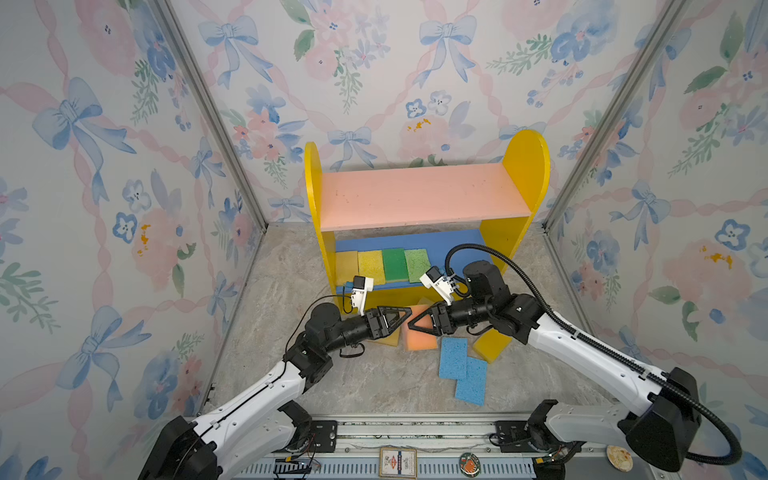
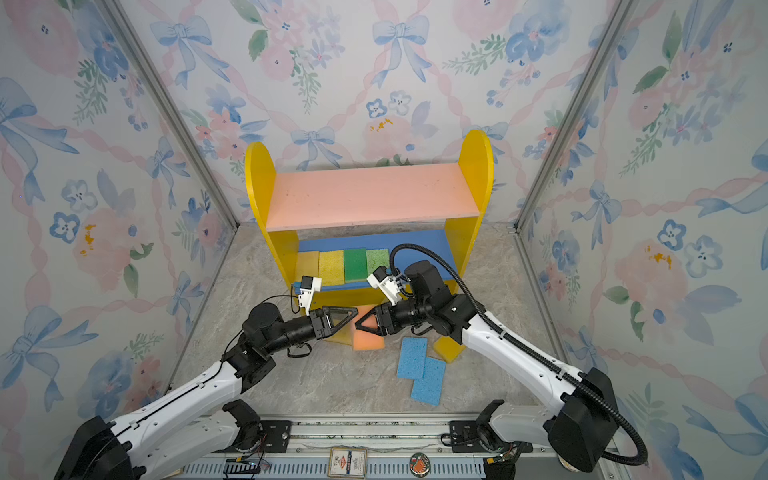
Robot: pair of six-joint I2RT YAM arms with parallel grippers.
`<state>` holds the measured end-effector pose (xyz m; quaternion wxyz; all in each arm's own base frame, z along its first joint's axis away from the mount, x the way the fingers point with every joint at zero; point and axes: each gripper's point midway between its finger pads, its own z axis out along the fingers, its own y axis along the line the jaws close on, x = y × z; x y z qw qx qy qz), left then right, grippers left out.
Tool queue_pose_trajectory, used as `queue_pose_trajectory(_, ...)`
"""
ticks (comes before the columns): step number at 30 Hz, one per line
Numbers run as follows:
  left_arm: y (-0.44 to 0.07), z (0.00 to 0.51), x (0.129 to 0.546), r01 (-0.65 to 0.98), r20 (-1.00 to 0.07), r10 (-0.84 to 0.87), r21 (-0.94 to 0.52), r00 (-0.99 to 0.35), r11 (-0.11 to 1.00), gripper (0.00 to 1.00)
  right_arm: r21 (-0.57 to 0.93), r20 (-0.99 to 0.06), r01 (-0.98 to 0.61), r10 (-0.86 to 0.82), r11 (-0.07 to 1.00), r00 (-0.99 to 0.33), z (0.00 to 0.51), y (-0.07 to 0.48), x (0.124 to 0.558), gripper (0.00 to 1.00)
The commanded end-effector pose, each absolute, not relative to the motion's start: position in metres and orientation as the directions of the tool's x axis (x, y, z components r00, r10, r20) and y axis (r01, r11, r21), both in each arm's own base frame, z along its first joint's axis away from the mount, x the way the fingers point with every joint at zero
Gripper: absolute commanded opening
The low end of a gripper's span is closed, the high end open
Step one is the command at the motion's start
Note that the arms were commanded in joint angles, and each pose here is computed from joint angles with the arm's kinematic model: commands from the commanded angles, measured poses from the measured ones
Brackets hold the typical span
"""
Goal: Place and organize the cleaning sponges onto the shelf
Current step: 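Hold the pink-orange sponge up with the right gripper while the left gripper approaches it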
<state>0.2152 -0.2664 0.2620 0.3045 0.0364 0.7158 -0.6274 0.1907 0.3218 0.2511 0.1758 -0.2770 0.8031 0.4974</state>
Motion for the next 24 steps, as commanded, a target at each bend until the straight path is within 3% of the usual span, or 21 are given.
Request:
queue_pose_trajectory(1, -0.273, 0.283, 0.216, 0.480, -0.512, -0.342, -0.859, -0.788, 0.179, 0.75, 0.690, -0.588, -0.653, -0.286, 0.311, -0.757, 0.264, 0.330, 0.187, 0.49)
queue_pose_trajectory(6, -0.279, 0.279, 0.215, 0.477, -0.508, -0.323, -0.861, -0.798, 0.177, 0.54, 0.689, -0.587, -0.653, -0.287, 0.313, -0.757, 0.263, 0.332, 0.186, 0.50)
queue_pose_trajectory(13, -0.278, 0.278, 0.214, 0.474, -0.506, -0.326, -0.862, -0.798, 0.178, 0.16, 0.690, -0.580, -0.649, -0.292, 0.321, -0.760, 0.260, 0.333, 0.186, 0.58)
queue_pose_trajectory(16, -0.278, 0.277, 0.214, 0.472, -0.504, -0.327, -0.863, -0.799, 0.178, 0.12, 0.687, -0.580, -0.650, -0.296, 0.324, -0.759, 0.259, 0.332, 0.187, 0.73)
queue_pose_trajectory(19, -0.277, 0.277, 0.214, 0.469, -0.502, -0.331, -0.865, -0.799, 0.179, 0.12, 0.675, -0.586, -0.659, -0.301, 0.332, -0.752, 0.260, 0.329, 0.186, 0.95)
queue_pose_trajectory(24, -0.268, 0.285, 0.221, 0.468, -0.502, -0.377, -0.864, -0.778, 0.184, 0.11, 0.629, -0.653, -0.659, -0.180, 0.413, -0.735, 0.277, 0.302, 0.202, 0.97)
